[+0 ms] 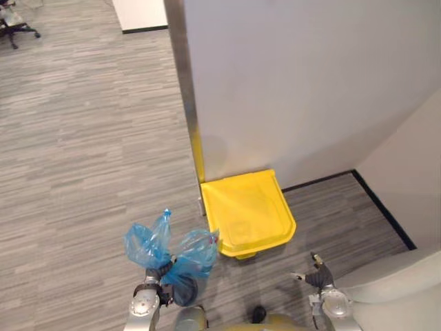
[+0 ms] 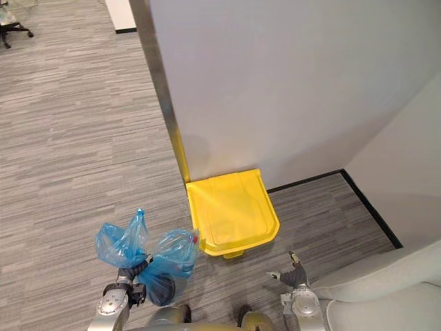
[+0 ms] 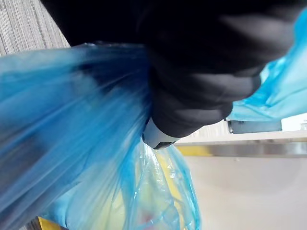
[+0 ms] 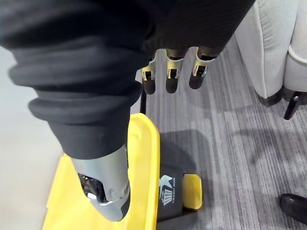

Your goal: Gather rubbish on tea table into small bin, then transfer packed bag to large trash can.

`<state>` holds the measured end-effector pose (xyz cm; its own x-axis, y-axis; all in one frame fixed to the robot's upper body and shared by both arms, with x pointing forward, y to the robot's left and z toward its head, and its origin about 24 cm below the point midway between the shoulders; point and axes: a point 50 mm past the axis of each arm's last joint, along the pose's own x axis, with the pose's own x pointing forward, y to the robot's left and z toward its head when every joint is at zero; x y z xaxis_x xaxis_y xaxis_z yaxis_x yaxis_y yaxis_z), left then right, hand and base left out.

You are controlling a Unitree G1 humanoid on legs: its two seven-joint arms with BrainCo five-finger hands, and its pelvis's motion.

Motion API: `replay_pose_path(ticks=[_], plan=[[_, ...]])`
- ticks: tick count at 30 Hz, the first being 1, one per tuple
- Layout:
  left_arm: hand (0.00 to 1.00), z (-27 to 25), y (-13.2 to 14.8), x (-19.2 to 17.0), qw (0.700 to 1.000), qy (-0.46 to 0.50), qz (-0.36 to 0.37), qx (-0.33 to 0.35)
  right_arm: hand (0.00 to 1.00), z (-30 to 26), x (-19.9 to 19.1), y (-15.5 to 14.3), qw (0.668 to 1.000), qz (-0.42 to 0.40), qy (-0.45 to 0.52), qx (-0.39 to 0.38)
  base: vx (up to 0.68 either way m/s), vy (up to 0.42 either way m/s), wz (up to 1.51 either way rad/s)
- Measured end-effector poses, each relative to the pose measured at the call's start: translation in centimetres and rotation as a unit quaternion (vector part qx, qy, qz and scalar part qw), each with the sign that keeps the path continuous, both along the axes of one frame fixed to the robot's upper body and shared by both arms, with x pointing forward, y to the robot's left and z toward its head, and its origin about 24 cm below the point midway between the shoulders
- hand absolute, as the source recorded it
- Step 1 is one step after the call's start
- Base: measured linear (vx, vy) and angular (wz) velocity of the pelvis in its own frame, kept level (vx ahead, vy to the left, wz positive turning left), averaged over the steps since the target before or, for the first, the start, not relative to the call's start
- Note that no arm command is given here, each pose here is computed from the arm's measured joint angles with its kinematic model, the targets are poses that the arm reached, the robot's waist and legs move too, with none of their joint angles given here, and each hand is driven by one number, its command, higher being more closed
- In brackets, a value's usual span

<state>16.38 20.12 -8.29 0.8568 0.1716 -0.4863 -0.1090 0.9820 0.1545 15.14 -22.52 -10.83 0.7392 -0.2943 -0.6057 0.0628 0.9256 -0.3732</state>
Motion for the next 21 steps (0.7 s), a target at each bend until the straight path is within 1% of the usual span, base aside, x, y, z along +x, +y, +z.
replay_pose_path(ticks=[6,9,13,14,15,17,21], plan=[[1.0,-0.7,0.3,-0.7,1.0,0.021,0.002,0.003,0.0,0.3,1.1,-0.2,1.0,-0.011,-0.013,-0.002,-0.06,0.018,0.02],[1.0,-0.6,0.9,-0.9,1.0,0.023,0.001,0.013,0.0,0.2,1.2,-0.1,1.0,-0.014,-0.01,0.0,-0.13,0.017,-0.11],[1.0,0.5,1.4,0.0,1.0,-0.003,-0.006,0.028,0.0,0.4,1.3,-0.6,0.999,-0.029,-0.015,0.0,-0.18,0.064,0.07],[1.0,0.6,1.5,0.0,0.999,-0.003,-0.01,0.031,0.0,0.3,1.3,-0.5,0.999,-0.032,-0.014,0.003,-0.13,0.077,0.15],[1.0,1.1,1.9,0.6,0.999,-0.014,-0.017,0.042,0.0,0.4,1.5,0.2,0.999,-0.035,-0.02,0.013,-0.01,0.046,0.13],[1.0,2.0,2.4,1.7,0.998,-0.032,-0.023,0.055,0.0,1.0,2.4,0.4,0.999,-0.031,-0.042,0.015,-0.02,-0.016,0.16],[1.0,2.5,2.2,2.7,0.997,-0.048,-0.018,0.055,0.0,1.4,2.6,-0.8,0.999,-0.03,-0.04,-0.005,0.02,-0.14,0.36]])
